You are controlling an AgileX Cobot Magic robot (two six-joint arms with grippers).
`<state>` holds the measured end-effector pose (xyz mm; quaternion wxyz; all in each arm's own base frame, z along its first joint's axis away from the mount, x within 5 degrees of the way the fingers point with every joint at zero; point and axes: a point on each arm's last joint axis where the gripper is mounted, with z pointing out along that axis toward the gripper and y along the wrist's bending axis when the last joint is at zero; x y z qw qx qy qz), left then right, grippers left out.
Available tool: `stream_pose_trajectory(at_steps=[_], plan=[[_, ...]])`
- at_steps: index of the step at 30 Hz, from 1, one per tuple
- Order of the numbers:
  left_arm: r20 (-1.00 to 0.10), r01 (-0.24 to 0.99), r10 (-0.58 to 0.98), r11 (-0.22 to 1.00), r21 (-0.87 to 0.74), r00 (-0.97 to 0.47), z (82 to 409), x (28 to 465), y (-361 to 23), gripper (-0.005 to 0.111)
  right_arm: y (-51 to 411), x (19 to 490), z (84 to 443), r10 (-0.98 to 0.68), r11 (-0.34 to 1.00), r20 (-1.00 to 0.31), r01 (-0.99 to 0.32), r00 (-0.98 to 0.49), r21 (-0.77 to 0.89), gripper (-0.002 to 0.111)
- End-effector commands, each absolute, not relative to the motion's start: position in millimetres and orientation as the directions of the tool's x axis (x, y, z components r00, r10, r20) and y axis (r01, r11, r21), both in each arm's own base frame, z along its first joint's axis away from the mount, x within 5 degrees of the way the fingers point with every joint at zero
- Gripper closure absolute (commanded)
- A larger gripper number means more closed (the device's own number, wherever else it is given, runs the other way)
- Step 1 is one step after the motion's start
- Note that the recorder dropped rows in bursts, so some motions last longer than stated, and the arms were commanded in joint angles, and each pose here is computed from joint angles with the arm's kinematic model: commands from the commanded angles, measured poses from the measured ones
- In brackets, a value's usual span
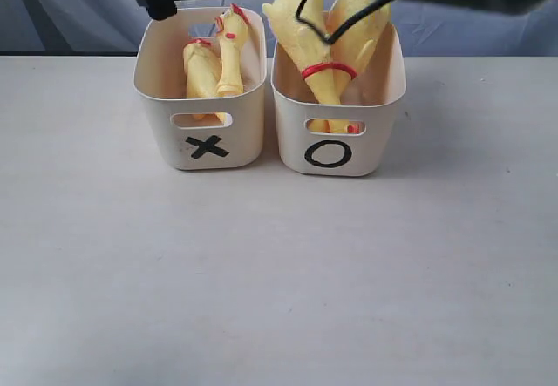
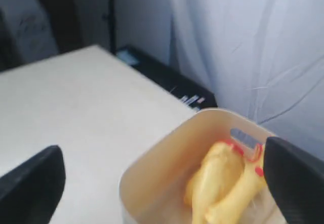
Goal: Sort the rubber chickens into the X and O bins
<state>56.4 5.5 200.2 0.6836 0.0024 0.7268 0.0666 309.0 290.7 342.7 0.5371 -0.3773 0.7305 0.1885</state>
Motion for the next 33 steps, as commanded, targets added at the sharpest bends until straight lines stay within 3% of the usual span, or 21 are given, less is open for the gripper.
stream_pose_trajectory(at_steps=[1, 4, 10, 13, 18, 22, 27, 31, 33], plan=[[-0.994, -0.078, 0.091, 0.992, 0.095, -0.055, 201.0, 56.2, 4.9, 0.107, 244.0, 254.5, 359.9, -0.75, 0.416, -0.631, -0.884, -0.201, -0.212, 0.034], [-0.994, -0.078, 0.091, 0.992, 0.095, -0.055, 201.0, 56.2, 4.9, 0.107, 213.1, 226.1, 361.7, -0.838, 0.442, -0.398, -0.892, -0.372, -0.096, 0.108], [-0.994, -0.078, 0.091, 0.992, 0.095, -0.055, 201.0, 56.2, 4.9, 0.107, 188.7, 204.2, 388.2, -0.649, 0.678, -0.483, -0.735, -0.587, -0.018, 0.098], [-0.994, -0.078, 0.091, 0.992, 0.095, -0.055, 201.0, 56.2, 4.9, 0.107, 179.9, 199.1, 398.0, -0.641, 0.686, -0.511, -0.726, -0.573, -0.047, 0.098], [-0.994, -0.078, 0.091, 0.992, 0.095, -0.055, 201.0, 56.2, 4.9, 0.107, 155.4, 193.3, 409.9, -0.765, 0.592, -0.493, -0.754, -0.414, -0.285, 0.098], [-0.994, -0.078, 0.091, 0.992, 0.095, -0.055, 201.0, 56.2, 4.9, 0.107, 126.0, 174.2, 405.9, -0.755, 0.63, -0.486, -0.692, -0.44, -0.352, 0.098], [-0.994, -0.078, 0.091, 0.992, 0.095, -0.055, 201.0, 56.2, 4.9, 0.107, 70.1, 140.5, 384.4, -0.629, 0.77, -0.518, -0.557, -0.579, -0.313, 0.098], [-0.994, -0.078, 0.091, 0.992, 0.095, -0.055, 201.0, 56.2, 4.9, 0.107, 20.5, 112.2, 367.5, -0.476, 0.879, -0.55, -0.359, -0.686, -0.313, 0.098], [-0.994, -0.078, 0.091, 0.992, 0.095, -0.055, 201.0, 56.2, 4.9, 0.107, 7.8, 100.5, 366.1, -0.386, 0.922, -0.696, -0.245, -0.605, -0.299, 0.098]])
